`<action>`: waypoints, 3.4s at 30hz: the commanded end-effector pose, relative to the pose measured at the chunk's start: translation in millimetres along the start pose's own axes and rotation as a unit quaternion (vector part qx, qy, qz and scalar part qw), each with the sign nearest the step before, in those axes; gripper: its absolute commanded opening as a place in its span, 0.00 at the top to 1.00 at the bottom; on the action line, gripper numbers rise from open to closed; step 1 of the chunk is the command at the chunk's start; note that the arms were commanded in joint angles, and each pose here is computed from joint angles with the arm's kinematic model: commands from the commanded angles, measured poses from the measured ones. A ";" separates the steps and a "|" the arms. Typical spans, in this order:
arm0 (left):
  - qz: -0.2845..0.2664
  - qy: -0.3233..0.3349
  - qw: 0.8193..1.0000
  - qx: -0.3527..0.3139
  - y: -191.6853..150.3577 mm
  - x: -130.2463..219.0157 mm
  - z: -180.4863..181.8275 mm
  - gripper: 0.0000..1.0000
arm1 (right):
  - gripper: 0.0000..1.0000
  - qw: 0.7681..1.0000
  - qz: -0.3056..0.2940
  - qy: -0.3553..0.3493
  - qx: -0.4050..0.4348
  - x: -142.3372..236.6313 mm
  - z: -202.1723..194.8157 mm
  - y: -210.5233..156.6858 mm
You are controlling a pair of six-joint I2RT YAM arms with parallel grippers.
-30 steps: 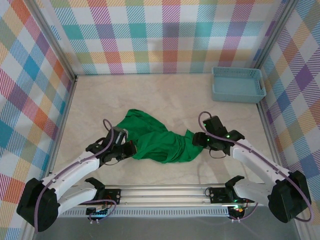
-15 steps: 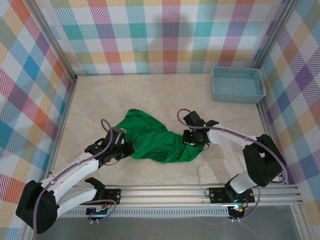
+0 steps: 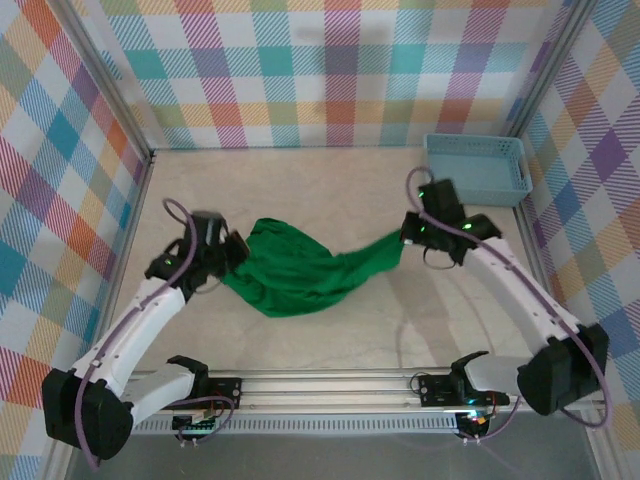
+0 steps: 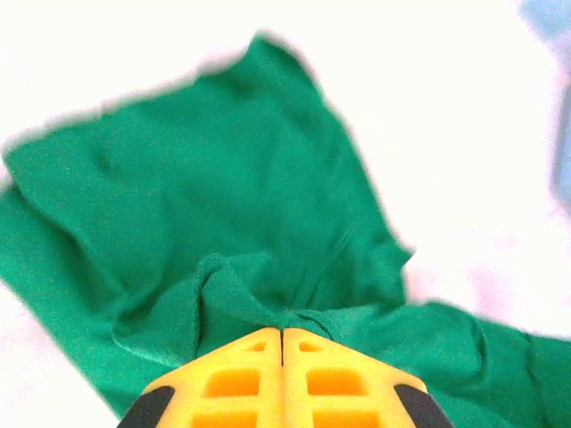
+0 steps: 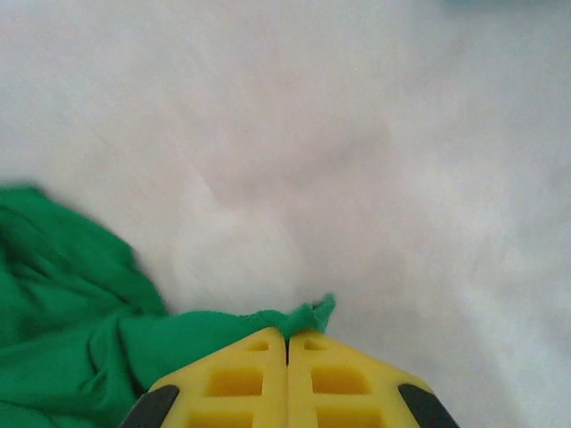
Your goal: Fold the inside-out t-shirt
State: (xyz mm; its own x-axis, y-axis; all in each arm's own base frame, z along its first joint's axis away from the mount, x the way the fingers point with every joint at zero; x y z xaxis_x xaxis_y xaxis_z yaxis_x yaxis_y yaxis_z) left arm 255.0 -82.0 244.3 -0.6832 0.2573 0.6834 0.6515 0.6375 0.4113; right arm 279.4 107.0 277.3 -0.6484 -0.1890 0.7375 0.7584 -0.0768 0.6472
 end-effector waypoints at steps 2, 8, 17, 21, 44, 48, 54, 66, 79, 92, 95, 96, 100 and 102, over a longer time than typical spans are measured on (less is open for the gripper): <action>-0.070 -0.069 0.995 -0.027 49.3 51.4 -50.3 1.00 | 1.00 0.993 -0.114 0.020 0.030 85.6 0.1 41.9; -0.072 -0.143 0.987 -0.030 41.8 73.1 -59.1 1.00 | 1.00 0.991 -0.134 -0.001 0.002 111.0 -21.8 3.3; 0.158 -0.026 0.984 -0.076 -101.1 -22.7 33.1 0.95 | 1.00 0.980 0.120 -0.061 -0.144 -3.5 -64.5 -160.7; 0.202 0.024 0.976 -0.075 -133.1 -32.7 66.2 0.72 | 0.75 0.970 0.154 -0.099 -0.160 -14.8 -72.4 -176.1; 0.169 0.006 0.985 0.031 -68.3 -95.0 45.2 0.40 | 0.48 0.969 0.194 -0.064 -0.137 -53.8 -59.2 -181.8; 0.169 -0.004 0.986 0.016 -68.6 -100.1 36.7 0.41 | 0.47 0.967 0.204 -0.063 -0.141 -62.4 -58.4 -185.8; 0.163 0.024 0.985 -0.059 -71.5 -101.4 23.3 0.37 | 0.44 0.964 0.212 -0.071 -0.140 -70.0 -59.3 -187.7; 0.194 0.118 0.959 -0.172 -82.2 -129.2 10.7 0.41 | 0.41 0.959 0.233 -0.083 -0.141 -78.8 -60.4 -193.2; 0.115 0.076 0.980 -0.142 -50.4 -94.4 -7.2 0.96 | 1.00 0.974 0.165 -0.109 -0.110 -58.9 -63.3 -161.2; -0.047 0.064 0.988 -0.135 15.5 26.1 -34.1 1.00 | 1.00 0.997 0.019 -0.065 -0.034 25.3 -43.6 -73.5; -0.111 0.038 0.984 -0.135 34.0 75.1 -47.8 1.00 | 1.00 0.998 -0.043 -0.046 -0.019 62.5 -38.4 -49.3; -0.127 0.030 0.982 -0.134 39.0 89.4 -52.4 1.00 | 1.00 0.997 -0.063 -0.042 -0.015 75.6 -36.9 -41.1; -0.161 0.016 0.979 -0.128 47.2 116.8 -57.3 1.00 | 1.00 0.991 -0.124 -0.044 -0.011 115.4 -36.3 -19.8; -0.163 0.043 0.978 -0.125 46.5 108.8 -49.8 1.00 | 1.00 0.990 -0.129 -0.056 -0.011 116.7 -39.2 -19.4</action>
State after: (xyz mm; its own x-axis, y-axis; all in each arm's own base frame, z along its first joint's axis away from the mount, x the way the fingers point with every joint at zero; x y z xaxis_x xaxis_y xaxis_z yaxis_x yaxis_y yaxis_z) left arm 228.6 -71.6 386.0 -0.8795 0.1103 0.4629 0.4501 0.5086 0.7340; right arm 197.6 56.3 343.9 -0.8286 -0.1157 0.5477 0.5598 -0.1821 0.8084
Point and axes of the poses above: each hand's point on the last joint's axis, 136 mm out from that joint toward the fingers, its own x axis back along the fingers, its own z axis along the line the jaws close on, y = z × x, the point moved 7 cm from there along x, back along the fingers, and after that the axes turned 8 degrees about x, right-handed, at the moved point
